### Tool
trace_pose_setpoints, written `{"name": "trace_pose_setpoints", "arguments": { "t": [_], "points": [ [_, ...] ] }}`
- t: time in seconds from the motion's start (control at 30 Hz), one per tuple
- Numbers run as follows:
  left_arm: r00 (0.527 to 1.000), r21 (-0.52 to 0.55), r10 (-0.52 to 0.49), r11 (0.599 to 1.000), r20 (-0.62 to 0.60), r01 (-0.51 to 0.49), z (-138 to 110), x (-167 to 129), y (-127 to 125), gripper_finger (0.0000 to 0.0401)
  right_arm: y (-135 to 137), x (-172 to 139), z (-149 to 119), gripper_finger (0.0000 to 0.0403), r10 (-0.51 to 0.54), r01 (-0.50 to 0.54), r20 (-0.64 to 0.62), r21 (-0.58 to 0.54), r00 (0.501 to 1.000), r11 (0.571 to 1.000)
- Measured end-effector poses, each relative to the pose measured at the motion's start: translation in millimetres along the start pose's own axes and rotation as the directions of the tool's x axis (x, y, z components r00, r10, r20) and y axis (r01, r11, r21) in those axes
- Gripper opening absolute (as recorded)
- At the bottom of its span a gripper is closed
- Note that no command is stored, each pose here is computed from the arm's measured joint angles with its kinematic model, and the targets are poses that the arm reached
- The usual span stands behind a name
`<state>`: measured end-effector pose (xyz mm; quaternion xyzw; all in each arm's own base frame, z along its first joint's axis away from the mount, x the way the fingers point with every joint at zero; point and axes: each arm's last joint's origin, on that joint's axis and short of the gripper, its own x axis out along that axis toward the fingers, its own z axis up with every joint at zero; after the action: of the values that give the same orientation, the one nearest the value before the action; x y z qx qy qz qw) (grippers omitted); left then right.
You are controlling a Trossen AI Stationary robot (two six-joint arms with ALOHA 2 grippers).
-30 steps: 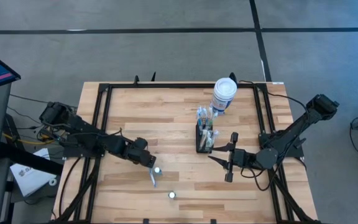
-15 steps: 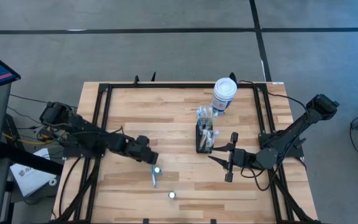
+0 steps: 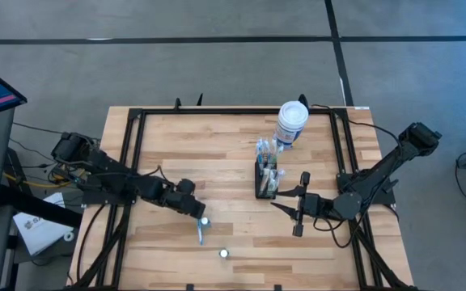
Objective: Pick & Place toothbrushing station
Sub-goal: Put the blue toothbrush into the wire mesh organizer
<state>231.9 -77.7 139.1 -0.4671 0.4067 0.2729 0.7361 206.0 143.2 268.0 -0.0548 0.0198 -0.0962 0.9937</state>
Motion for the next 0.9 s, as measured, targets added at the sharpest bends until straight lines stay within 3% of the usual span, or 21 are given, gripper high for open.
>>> {"name": "trace_pose_setpoints", "arguments": {
  "t": [0.6,0.9],
  "points": [
    [0.999,-0.016,-0.013,1.000,-0.033,0.012,-1.0,0.1,-0.7,0.0229,0.0,0.0,0.2,0.0120,0.000,0.000,0.002,0.005,1.000,1.000],
    [0.999,-0.030,-0.011,0.999,-0.034,0.010,0.3,0.4,-0.3,0.0160,0.0,0.0,0.2,0.0120,0.000,0.000,0.002,0.028,1.000,1.000]
  ]
}}
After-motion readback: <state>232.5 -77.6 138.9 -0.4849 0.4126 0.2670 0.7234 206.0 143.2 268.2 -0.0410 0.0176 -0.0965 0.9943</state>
